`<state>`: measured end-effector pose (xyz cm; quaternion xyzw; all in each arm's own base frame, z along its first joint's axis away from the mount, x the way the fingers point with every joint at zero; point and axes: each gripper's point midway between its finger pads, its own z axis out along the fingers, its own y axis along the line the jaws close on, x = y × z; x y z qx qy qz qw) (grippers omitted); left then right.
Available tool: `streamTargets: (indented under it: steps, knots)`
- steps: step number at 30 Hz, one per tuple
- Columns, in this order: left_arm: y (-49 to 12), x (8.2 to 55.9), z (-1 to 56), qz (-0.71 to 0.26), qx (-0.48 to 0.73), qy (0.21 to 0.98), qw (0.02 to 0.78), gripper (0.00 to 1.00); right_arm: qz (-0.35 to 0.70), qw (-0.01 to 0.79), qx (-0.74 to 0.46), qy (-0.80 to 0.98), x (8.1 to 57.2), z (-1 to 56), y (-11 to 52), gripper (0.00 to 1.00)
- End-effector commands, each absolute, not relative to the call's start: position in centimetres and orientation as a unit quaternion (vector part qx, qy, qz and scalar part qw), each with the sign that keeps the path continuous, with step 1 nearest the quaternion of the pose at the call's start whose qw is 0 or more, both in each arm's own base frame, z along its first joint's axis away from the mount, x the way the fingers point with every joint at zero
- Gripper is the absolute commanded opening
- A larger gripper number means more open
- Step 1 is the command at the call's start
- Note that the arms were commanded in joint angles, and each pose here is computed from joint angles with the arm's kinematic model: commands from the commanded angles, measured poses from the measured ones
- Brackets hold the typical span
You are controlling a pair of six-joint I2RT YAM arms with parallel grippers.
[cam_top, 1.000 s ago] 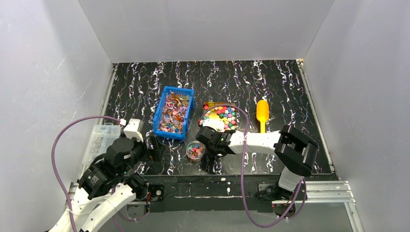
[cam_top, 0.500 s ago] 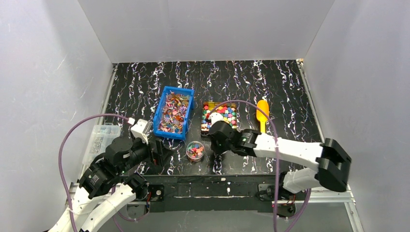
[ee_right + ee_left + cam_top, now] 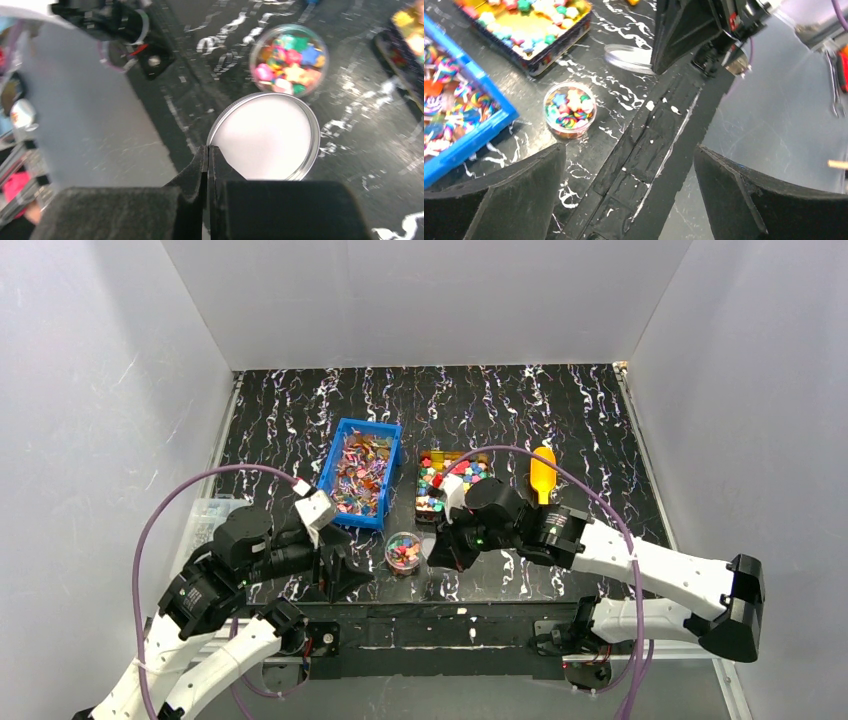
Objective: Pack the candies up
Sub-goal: Pick up the bottle lid at the center of the board.
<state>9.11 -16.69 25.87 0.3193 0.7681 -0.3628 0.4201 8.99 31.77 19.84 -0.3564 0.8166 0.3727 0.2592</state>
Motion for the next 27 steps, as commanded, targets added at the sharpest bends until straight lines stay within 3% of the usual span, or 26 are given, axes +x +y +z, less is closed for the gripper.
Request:
streamTargets:
  steps: [1,8,11,14,20,27]
  knots:
    - [-18.0,6.8,27.6,-0.4,0.436,0.676,0.439,0.99,0.461,0.213,-0.419,0.752,5.3,24.2,33.0,0.01]
    - [-19.0,4.7,28.0,-0.431,0.519,0.591,0.442,0.99,0.545,0.128,-0.457,0.691,1.3,25.9,33.9,0.01]
    - [-19.5,2.8,28.1,-0.472,0.551,0.552,0.41,0.93,0.581,0.1,-0.461,0.664,0.1,27.2,34.1,0.01]
    - [-19.7,2.0,28.3,-0.487,0.569,0.528,0.4,0.87,0.628,0.099,-0.457,0.622,-0.8,29.6,34.4,0.01]
    - [-19.8,1.0,28.9,-0.505,0.587,0.492,0.398,0.84,0.673,0.09,-0.449,0.582,-1.8,31.7,34.5,0.01]
    - [-20.2,0.6,29.0,-0.522,0.596,0.473,0.385,0.68,0.714,0.098,-0.44,0.536,-2.6,34.4,34.7,0.01]
